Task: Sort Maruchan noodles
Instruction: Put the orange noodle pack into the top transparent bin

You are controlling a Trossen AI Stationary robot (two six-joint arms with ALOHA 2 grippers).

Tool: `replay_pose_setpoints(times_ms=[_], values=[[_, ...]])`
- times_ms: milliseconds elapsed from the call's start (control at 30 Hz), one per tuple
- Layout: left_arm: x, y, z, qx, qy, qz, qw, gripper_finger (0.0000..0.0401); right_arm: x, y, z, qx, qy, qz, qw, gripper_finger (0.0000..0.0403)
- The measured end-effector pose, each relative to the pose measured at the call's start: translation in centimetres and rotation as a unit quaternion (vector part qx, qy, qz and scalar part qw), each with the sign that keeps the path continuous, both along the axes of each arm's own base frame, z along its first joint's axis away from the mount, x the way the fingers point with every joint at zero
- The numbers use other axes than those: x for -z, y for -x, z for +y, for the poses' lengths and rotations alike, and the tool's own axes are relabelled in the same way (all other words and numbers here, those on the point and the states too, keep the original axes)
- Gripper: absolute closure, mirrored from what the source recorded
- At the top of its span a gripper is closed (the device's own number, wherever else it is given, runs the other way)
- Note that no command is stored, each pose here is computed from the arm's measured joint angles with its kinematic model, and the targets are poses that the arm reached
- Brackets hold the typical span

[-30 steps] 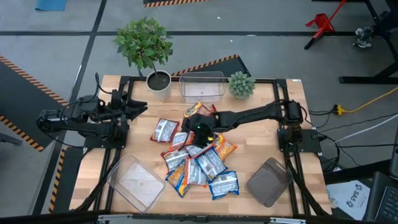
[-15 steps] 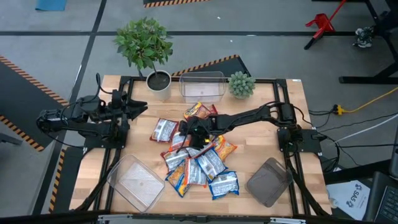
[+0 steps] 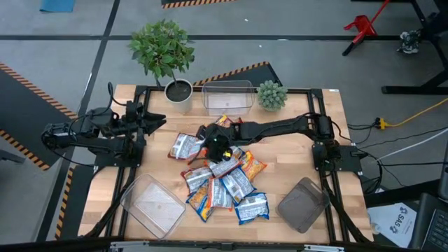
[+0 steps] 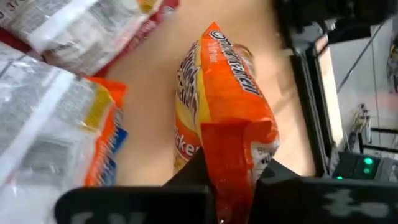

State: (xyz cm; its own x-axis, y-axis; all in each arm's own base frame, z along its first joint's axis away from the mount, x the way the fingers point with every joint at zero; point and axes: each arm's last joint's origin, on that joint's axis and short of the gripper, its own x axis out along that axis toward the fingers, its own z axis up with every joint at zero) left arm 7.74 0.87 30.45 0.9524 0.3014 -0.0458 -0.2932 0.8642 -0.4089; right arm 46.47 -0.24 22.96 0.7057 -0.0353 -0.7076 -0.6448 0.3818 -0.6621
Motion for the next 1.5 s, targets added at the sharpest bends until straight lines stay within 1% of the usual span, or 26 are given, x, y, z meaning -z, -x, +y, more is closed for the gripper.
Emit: replay_pose_setpoints(times_ms=[67, 133, 267, 367, 433, 500, 567, 667, 733, 800, 833, 900, 967, 1033, 1100, 1200, 1267, 1333, 1400, 1500], values=[[0.0, 0.0, 0.0, 0.0, 0.0, -0.001, 1.0, 0.0281, -1.8, -0.2, -0.8, 0.01, 0.003, 0.002, 1.0, 0.0398], [-0.1, 0.0, 0.0, 0.0, 0.0, -0.003, 1.0, 0.0281, -3.4, -0.2, -2.0, 0.029, -0.001, 0.003, 1.0, 0.0396], [-0.1, 0.0, 0.0, -0.003, 0.0, -0.003, 1.0, 0.0281, -6.6, 0.5, -5.9, 0.102, -0.034, 0.005, 0.994, 0.0398], [-0.1, 0.0, 0.1, -0.012, 0.0, -0.003, 1.0, 0.0281, -8.9, 1.9, -9.6, 0.166, -0.066, 0.01, 0.984, 0.0399], [-0.1, 0.0, 0.1, -0.017, 0.0, -0.003, 1.0, 0.0281, -9.6, 3.2, -12.6, 0.217, -0.108, 0.02, 0.97, 0.0398], [-0.1, 0.0, 0.1, -0.024, 0.0, -0.003, 1.0, 0.0281, -9.8, 4.4, -15.5, 0.262, -0.167, 0.021, 0.95, 0.04], [-0.1, 0.0, 0.1, -0.027, 0.0, -0.003, 1.0, 0.0281, -9.8, 5.5, -18.4, 0.309, -0.231, 0.008, 0.923, 0.0401], [-0.1, 0.1, 0.2, -0.038, -0.001, -0.003, 0.999, 0.0281, -9.0, 7.4, -22.2, 0.397, -0.311, -0.006, 0.863, 0.0399], [-0.1, 0.1, 0.3, -0.048, -0.001, -0.003, 0.999, 0.0281, -8.1, 8.4, -24.1, 0.446, -0.348, -0.015, 0.825, 0.0401], [-0.1, 0.1, 0.3, -0.056, -0.002, -0.003, 0.998, 0.0281, -7.3, 9.3, -25.4, 0.486, -0.379, -0.013, 0.788, 0.0401], [-0.1, 0.1, 0.3, -0.06, -0.002, -0.003, 0.998, 0.0281, -6.9, 9.5, -25.8, 0.498, -0.39, -0.017, 0.774, 0.04], [-0.1, 0.1, 0.4, -0.066, -0.002, -0.003, 0.998, 0.0281, -6.0, 9.3, -26.1, 0.515, -0.41, -0.032, 0.752, 0.0399], [-0.1, 0.2, 0.4, -0.074, -0.003, -0.003, 0.997, 0.0281, -5.1, 9.0, -26.1, 0.523, -0.429, -0.043, 0.735, 0.0399], [-0.1, 0.2, 0.4, -0.078, -0.003, -0.003, 0.997, 0.0281, -4.6, 8.4, -25.9, 0.524, -0.446, -0.063, 0.722, 0.0399], [-0.1, 0.2, 0.4, -0.078, -0.002, -0.004, 0.997, 0.0281, -4.0, 8.1, -25.9, 0.538, -0.451, -0.079, 0.708, 0.0398], [-0.1, 0.2, 0.4, -0.078, 0.0, -0.004, 0.997, 0.0281, -3.0, 8.2, -25.6, 0.58, -0.439, -0.078, 0.682, 0.0398], [-0.1, 0.2, 0.4, -0.078, 0.005, -0.006, 0.997, 0.0281, -2.4, 8.3, -25.5, 0.591, -0.435, -0.073, 0.676, 0.0392], [-0.1, 0.2, 0.4, -0.079, 0.008, -0.008, 0.997, 0.0281, -1.8, 8.3, -25.2, 0.593, -0.435, -0.064, 0.674, 0.0375], [-0.1, 0.2, 0.4, -0.08, 0.009, -0.008, 0.997, 0.0281, -1.3, 8.3, -25.1, 0.596, -0.442, -0.062, 0.668, 0.0347], [0.0, 0.2, 0.4, -0.08, 0.016, -0.006, 0.997, 0.0281, -0.8, 8.4, -24.9, 0.602, -0.439, -0.055, 0.665, 0.0292]])
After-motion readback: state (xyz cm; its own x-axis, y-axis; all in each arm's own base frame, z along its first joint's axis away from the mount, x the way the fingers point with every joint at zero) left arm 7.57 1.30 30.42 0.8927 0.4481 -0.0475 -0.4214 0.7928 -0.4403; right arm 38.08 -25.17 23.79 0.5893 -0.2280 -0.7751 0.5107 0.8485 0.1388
